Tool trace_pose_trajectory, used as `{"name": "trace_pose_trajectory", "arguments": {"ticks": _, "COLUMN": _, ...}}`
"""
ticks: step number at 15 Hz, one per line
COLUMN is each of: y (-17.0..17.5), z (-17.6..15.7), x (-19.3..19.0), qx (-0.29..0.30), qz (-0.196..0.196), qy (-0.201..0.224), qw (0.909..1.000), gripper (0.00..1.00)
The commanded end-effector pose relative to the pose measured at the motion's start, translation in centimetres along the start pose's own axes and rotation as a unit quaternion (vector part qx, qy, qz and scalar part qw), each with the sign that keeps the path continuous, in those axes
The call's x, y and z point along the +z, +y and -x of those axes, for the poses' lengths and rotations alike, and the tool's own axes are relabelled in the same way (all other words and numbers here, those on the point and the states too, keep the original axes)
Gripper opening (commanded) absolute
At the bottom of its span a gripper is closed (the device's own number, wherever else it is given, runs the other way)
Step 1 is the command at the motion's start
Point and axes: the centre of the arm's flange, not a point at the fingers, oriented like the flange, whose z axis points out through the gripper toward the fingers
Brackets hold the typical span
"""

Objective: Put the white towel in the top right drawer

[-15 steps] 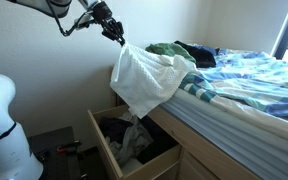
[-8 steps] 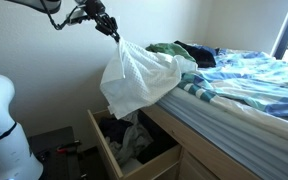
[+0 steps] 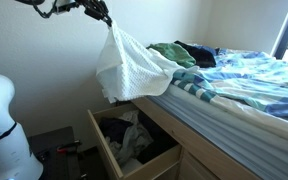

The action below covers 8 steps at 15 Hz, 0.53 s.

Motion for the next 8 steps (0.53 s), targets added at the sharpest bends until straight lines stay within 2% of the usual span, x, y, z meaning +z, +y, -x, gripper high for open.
{"name": "trace_pose_trajectory", "arguments": {"ticks": 1, "y": 0.31, "z": -0.64, "x": -2.04, "qx": 0.001, "qz": -0.009, "qy": 0.019, "qw": 0.9998, "gripper": 0.01}}
{"name": "trace_pose_trajectory", "arguments": {"ticks": 3, "y": 0.29, "z": -0.16, "x": -1.29, "qx": 0.004, "qz": -0.009, "qy": 0.012, "qw": 0.9999, "gripper": 0.05}}
{"name": "trace_pose_trajectory", "arguments": {"ticks": 7, "y": 0.48, "z": -0.39, "x": -1.51, "qx": 0.008, "qz": -0.010, "qy": 0.016, "qw": 0.9998, "gripper": 0.05}}
{"name": "trace_pose_trajectory", "arguments": {"ticks": 8, "y": 0.49, "z": -0.42, "x": -1.50, "qx": 0.008, "qz": -0.009, "qy": 0.016, "qw": 0.9998, "gripper": 0.01}}
